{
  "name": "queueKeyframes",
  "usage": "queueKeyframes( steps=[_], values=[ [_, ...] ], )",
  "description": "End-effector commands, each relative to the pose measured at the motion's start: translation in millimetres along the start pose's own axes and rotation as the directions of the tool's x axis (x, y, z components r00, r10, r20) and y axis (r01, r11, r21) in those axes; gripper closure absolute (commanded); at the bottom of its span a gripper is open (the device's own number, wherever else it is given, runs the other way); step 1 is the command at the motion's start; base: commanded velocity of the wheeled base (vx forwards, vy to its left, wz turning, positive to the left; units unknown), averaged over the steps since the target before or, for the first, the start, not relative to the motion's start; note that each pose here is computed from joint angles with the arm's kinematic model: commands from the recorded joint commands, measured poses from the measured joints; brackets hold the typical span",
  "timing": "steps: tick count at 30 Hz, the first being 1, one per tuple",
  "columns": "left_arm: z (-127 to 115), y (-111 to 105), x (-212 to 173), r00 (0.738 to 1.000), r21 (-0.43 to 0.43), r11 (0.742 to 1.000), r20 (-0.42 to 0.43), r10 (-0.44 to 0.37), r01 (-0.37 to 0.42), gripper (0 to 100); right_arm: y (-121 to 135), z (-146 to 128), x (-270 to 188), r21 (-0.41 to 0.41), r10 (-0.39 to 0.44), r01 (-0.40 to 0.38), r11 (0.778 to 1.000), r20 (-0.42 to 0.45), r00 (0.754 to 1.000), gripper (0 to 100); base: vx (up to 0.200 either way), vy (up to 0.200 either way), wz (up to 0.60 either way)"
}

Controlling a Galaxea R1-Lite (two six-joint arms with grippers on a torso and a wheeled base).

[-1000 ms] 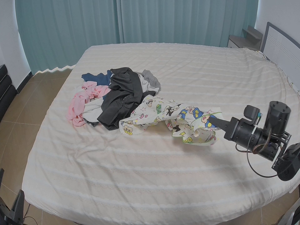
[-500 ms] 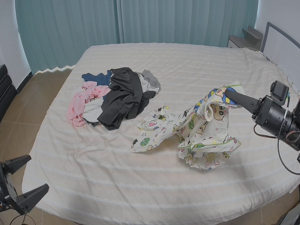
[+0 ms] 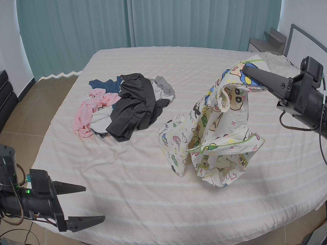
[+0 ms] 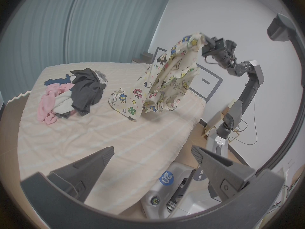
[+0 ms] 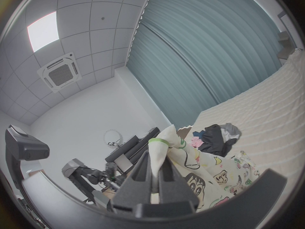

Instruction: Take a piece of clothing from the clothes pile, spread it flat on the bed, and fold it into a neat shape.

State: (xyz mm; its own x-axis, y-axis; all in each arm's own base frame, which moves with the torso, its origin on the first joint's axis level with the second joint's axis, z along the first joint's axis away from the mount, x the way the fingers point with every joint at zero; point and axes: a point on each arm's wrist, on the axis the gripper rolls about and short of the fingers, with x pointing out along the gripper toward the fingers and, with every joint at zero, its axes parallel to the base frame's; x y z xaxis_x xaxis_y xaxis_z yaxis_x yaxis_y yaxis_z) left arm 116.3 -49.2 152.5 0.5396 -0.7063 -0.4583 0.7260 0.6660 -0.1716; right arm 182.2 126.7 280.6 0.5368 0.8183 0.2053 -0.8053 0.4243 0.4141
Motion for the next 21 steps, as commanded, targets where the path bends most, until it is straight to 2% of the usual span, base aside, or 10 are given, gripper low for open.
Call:
queueKeyframes(
  steps=[1, 3, 4, 6, 9, 11, 15, 21],
  values=[
    [-3, 15, 38, 0.996, 0.015, 0.999, -0.074, -0.047, 0.048, 0, 25, 8, 11, 0.008, 0.1, -0.099, 0.995, -0.017, 0.995, 100, 0.0, 0.0, 0.0],
    [3, 13, 34, 0.995, 0.041, 0.995, 0.031, -0.09, 0.089, 0, 33, 6, 14, 0.019, 0.128, -0.127, 0.992, -0.042, 0.991, 100, 0.0, 0.0, 0.0],
    [4, 12, 32, 0.993, 0.042, 0.994, 0.051, -0.106, 0.104, 0, 36, 6, 15, 0.018, 0.14, -0.14, 0.99, -0.044, 0.989, 100, 0.0, 0.0, 0.0],
    [5, 12, 30, 0.992, 0.024, 0.993, 0.062, -0.113, 0.112, 0, 43, 8, 18, 0.012, 0.167, -0.166, 0.986, -0.045, 0.985, 100, 0.0, 0.0, 0.0],
    [5, 22, 28, 0.995, -0.021, 0.997, 0.074, -0.067, 0.069, 0, 54, 11, 22, 0.007, 0.201, -0.201, 0.98, -0.062, 0.978, 100, 0.0, 0.0, 0.0],
    [3, 29, 28, 0.997, -0.045, 0.998, 0.063, -0.038, 0.041, 0, 60, 12, 24, 0.001, 0.217, -0.218, 0.976, -0.078, 0.973, 100, 0.0, 0.0, 0.0],
    [-6, 33, 33, 0.999, -0.079, 0.996, 0.019, -0.032, 0.034, 0, 69, 14, 30, -0.026, 0.25, -0.253, 0.967, -0.082, 0.965, 100, 0.0, 0.0, 0.0],
    [-23, 33, 38, 0.993, -0.077, 0.991, -0.036, -0.112, 0.109, 0, 75, 17, 49, -0.031, 0.277, -0.28, 0.96, -0.074, 0.958, 100, 0.0, 0.0, 0.0]
  ],
)
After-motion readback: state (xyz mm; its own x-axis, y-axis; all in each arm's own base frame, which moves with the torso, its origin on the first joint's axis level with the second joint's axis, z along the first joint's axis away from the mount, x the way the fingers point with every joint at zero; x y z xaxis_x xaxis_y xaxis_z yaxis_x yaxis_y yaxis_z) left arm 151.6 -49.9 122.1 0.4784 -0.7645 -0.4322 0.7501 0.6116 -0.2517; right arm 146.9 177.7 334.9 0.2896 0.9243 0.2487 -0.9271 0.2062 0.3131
